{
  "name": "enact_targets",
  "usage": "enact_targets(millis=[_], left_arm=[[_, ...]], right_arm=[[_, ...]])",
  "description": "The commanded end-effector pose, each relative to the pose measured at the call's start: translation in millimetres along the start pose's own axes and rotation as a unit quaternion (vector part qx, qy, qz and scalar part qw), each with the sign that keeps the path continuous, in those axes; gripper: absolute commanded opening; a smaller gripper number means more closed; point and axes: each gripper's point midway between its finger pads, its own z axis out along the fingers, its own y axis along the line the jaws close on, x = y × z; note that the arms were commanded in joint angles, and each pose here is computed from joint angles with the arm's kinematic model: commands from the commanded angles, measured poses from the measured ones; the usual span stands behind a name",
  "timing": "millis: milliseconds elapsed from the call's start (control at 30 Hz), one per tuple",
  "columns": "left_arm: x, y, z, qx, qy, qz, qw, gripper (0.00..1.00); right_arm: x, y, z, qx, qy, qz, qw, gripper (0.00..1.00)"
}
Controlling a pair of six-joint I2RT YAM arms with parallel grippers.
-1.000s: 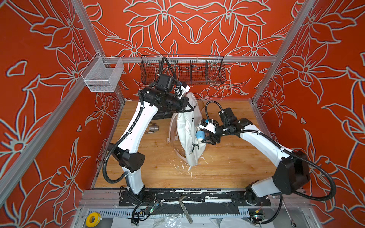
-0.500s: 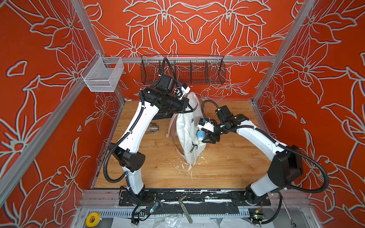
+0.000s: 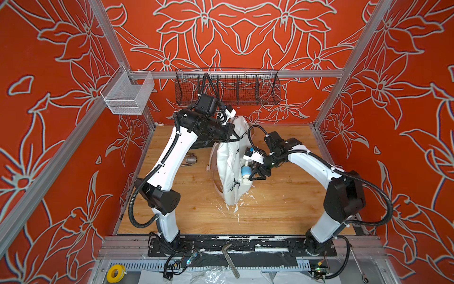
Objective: Pack books, pencil case, and school supplies into a backpack
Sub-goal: Place the pencil sharpener in the student bag.
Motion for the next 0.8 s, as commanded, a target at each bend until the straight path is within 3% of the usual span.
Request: enact_targets(millis=[0, 167, 367, 533, 667, 767], left_arm=[[-44, -41, -53, 0.032, -0.133, 0.091, 0.986, 0.00], [-40, -37, -58, 0.022, -0.143, 0.081, 0.986, 0.00], [-39, -41, -61, 0.032, -0.148, 0.072, 0.986, 0.00], [-38, -40, -60, 0.033, -0.146, 0.067, 0.986, 0.00], [-37, -40, -55, 0.042, -0.138, 0.059, 0.988, 0.00], [-35, -38, -50, 0.049, -0.131, 0.052, 0.989, 0.00]], right_arm=[[62, 19, 26, -0.059, 0.112, 0.136, 0.983, 0.03], [58, 4, 30, -0.033, 0.087, 0.192, 0.977, 0.03], [89, -15, 29, 0.021, 0.179, 0.248, 0.952, 0.03], [110, -46, 17, 0.130, 0.233, 0.251, 0.931, 0.04], [98, -65, 4, 0.188, 0.227, 0.259, 0.920, 0.24], [58, -55, 12, 0.156, 0.157, 0.216, 0.951, 0.36]])
